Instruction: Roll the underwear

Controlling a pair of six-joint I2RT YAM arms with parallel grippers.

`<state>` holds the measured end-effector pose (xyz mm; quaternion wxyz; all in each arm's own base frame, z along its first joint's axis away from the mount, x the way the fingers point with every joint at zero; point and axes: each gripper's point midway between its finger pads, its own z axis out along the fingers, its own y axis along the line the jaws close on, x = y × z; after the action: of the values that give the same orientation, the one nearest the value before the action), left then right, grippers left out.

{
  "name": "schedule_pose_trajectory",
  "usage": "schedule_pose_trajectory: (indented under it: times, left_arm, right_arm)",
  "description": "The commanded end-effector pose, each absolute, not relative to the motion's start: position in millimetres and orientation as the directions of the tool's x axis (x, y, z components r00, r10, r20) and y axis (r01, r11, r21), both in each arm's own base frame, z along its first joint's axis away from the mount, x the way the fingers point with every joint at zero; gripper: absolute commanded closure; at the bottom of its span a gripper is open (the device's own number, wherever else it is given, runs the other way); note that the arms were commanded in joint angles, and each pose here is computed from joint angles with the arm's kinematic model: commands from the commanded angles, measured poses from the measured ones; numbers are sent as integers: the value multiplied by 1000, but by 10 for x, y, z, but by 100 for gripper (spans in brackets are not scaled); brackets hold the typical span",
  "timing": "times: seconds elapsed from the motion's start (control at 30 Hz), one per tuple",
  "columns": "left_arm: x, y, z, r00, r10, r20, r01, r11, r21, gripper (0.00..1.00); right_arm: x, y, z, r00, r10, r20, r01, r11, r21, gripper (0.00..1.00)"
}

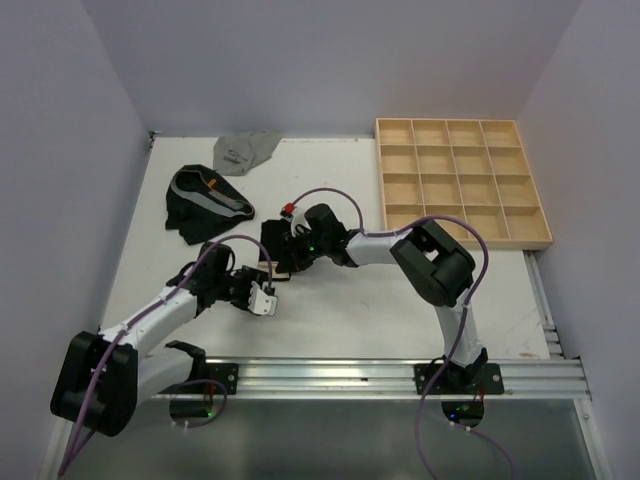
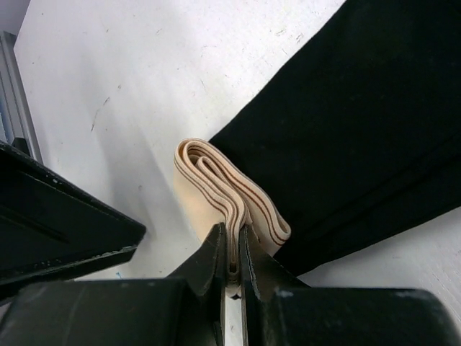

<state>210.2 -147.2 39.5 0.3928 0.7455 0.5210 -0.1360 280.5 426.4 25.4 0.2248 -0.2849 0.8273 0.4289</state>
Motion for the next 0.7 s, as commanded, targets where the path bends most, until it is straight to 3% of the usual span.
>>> schedule_pose_trajectory:
  times: [0.0,0.33,0.43,0.5,0.53,0.57,0.63,0.67]
  left_arm:
    - [2518,-1531,555,525,681,-510,774,-134,619,43]
    - [2659,-1472,207,453,745,-490,834,-160,529,51]
    - [2613,-1433,66,428,763,-484,863,-186,469,62]
    - [2633,-1417,31,406,779,-479,880,-191,435,75]
    - [2552,-1381,-73,371,794,-481,908,-200,369,79]
    - [2610,-1415,-32,364,797,-482,912,-199,358,88]
    - [2560,-1394,-62,331,810,-484,935,-213,284,96]
    - [2537,-1389,-69,327,811,-485,939,-222,262,100]
  right_arm:
    - [2616,3947,-386,-810,-363,-461,-582,596,553,100]
    - [2594,3874,-518,-831,-368,-418,-555,605,571,100]
    - [2596,3873,-505,-833,-358,-421,-551,601,579,100]
    - [2613,3888,-438,-832,-343,-436,-552,591,588,99]
    - [2630,3898,-390,-830,-332,-448,-554,586,591,97]
    - [2647,3910,-333,-828,-323,-458,-555,584,592,89]
    - [2717,3894,-125,-821,-283,-496,-558,583,591,75]
    - [2754,3879,-40,-817,-263,-513,-558,584,590,64]
